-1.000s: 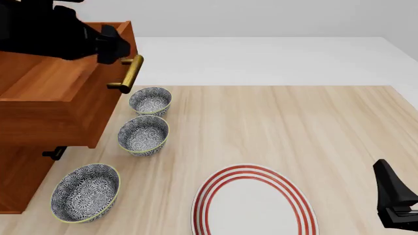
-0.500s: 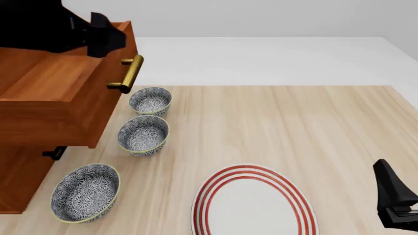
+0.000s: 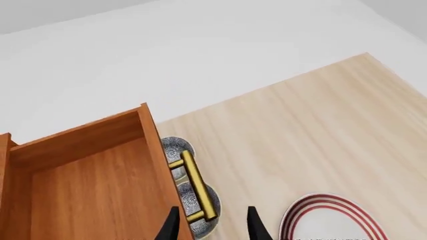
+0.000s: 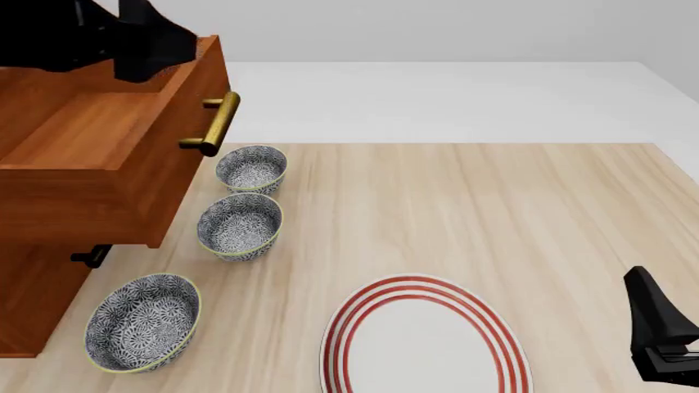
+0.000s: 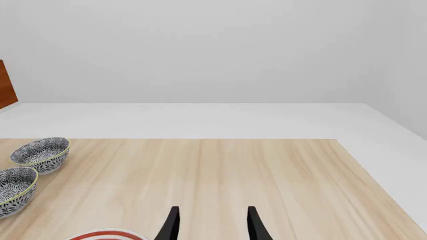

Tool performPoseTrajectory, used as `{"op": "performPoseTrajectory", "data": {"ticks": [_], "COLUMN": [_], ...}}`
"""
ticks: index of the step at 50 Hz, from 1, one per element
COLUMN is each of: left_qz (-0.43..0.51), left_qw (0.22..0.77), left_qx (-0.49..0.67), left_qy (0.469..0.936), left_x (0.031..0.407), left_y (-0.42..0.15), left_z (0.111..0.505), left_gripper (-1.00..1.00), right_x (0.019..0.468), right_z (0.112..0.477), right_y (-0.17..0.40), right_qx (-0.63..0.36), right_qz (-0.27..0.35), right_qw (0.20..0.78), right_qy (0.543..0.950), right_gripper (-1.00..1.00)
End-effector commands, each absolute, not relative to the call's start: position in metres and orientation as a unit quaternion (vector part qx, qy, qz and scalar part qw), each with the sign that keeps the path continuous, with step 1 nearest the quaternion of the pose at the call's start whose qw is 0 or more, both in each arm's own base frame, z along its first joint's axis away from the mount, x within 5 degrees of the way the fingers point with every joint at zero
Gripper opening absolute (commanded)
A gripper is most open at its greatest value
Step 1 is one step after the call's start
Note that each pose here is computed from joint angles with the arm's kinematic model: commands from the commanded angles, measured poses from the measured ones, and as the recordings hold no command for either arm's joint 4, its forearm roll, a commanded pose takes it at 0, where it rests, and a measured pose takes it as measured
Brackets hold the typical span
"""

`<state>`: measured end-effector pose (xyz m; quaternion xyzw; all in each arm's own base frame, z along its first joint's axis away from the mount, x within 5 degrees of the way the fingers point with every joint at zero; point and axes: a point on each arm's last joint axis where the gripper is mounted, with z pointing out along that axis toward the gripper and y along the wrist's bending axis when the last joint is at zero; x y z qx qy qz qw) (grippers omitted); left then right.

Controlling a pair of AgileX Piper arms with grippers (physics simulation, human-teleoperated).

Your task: Open the top drawer of the cabinet.

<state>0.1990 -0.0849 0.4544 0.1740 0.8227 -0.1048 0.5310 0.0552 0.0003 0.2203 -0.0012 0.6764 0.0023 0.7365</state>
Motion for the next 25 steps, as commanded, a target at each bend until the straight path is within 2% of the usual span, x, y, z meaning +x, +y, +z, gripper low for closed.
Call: {"op": "performPoseTrajectory", "data": {"ticks": [1, 25], "left_qz": [-0.110, -0.127], "left_qw": [0.538, 0.533], "left_qx": [0.183, 0.208], "left_qy": [0.816, 0.810], "left_x": [0.189, 0.169], "left_y": [-0.085, -0.089], "left_z": [0.462, 0.452], "left_gripper": [1.00, 1.00], "right_x": [0.055, 0.055], "right_z": [0.220, 0.220], "right_y": [0.000, 0.000], "right_qx": [-0.001, -0.001], "right_qz": [0.002, 0.002], "right_qw": [0.737, 0.737], "right_qy": [0.676, 0.676], "right_gripper": [1.00, 1.00]}}
